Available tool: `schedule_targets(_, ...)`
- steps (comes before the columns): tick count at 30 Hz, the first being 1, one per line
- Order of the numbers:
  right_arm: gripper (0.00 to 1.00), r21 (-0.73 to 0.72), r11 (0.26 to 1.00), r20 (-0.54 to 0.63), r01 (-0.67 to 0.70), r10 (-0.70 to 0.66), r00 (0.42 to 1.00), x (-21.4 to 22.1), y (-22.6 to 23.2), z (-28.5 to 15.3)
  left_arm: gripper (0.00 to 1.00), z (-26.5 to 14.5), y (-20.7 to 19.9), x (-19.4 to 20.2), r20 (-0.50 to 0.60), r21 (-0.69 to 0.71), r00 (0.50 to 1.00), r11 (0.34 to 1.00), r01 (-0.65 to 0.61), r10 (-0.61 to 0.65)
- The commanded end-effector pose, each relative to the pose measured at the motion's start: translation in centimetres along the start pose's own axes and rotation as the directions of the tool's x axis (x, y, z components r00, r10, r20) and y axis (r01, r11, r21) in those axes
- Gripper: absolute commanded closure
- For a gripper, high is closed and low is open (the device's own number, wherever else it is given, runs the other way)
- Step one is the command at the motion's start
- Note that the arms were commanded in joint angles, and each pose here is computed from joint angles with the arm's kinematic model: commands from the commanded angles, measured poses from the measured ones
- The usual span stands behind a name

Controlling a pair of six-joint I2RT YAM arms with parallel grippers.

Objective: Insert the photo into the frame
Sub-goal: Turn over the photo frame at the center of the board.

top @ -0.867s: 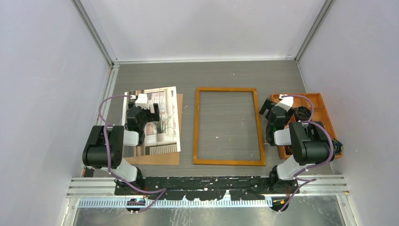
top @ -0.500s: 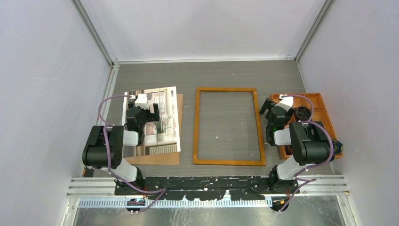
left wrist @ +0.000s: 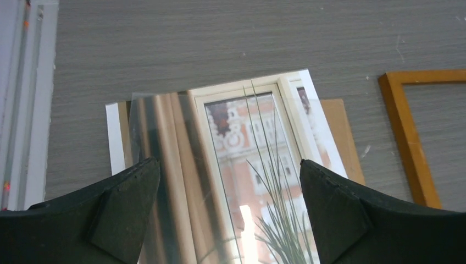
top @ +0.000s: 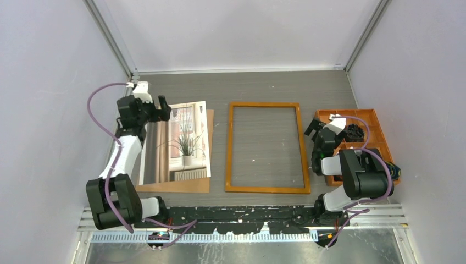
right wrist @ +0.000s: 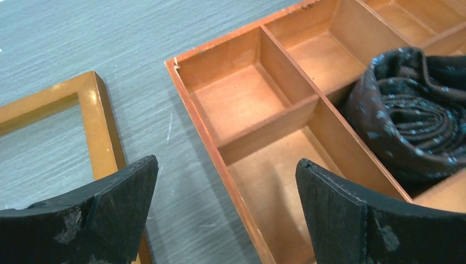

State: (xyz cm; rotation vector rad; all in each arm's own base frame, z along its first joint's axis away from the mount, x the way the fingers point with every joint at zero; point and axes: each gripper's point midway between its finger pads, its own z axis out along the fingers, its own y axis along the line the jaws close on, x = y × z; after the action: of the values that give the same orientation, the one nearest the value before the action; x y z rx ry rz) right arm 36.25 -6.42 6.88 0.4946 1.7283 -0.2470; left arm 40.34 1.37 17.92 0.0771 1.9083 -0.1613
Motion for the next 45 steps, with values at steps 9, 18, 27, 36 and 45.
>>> schedule_targets(9,0.0,0.177,0.981,0.056,-0.073,0.064,0.996,-7.6,-0.2,-0.5,0.0,-5.8,-2.7,-1.1,-0.264,0.126,0.957,0.98,0.154,-0.117)
schedule_targets(18,0.0,-0.023,0.882,-0.127,-0.47,0.464,0.877,-18.4,6.5,-5.2,0.0,-5.7,-2.5,-3.1,-0.37,0.129,0.92,0.974,0.185,-0.125)
schedule_targets(27,0.0,-0.175,0.955,-0.428,-0.239,0.145,0.892,-12.6,18.3,-8.8,0.02,-4.5,-1.7,-1.5,-0.538,0.096,0.828,0.965,0.246,-0.158)
schedule_targets(36,0.0,-0.386,0.92,-0.556,-0.063,-0.177,0.812,-4.1,31.1,-13.9,0.02,-5.0,-1.2,-0.2,-0.575,0.085,0.807,0.972,0.219,-0.132)
schedule_targets(45,0.0,-0.391,0.916,-0.564,0.092,-0.318,0.762,3.6,35.7,-17.0,0.04,-5.5,-0.9,1.9,-0.63,0.08,0.767,0.973,0.217,-0.119)
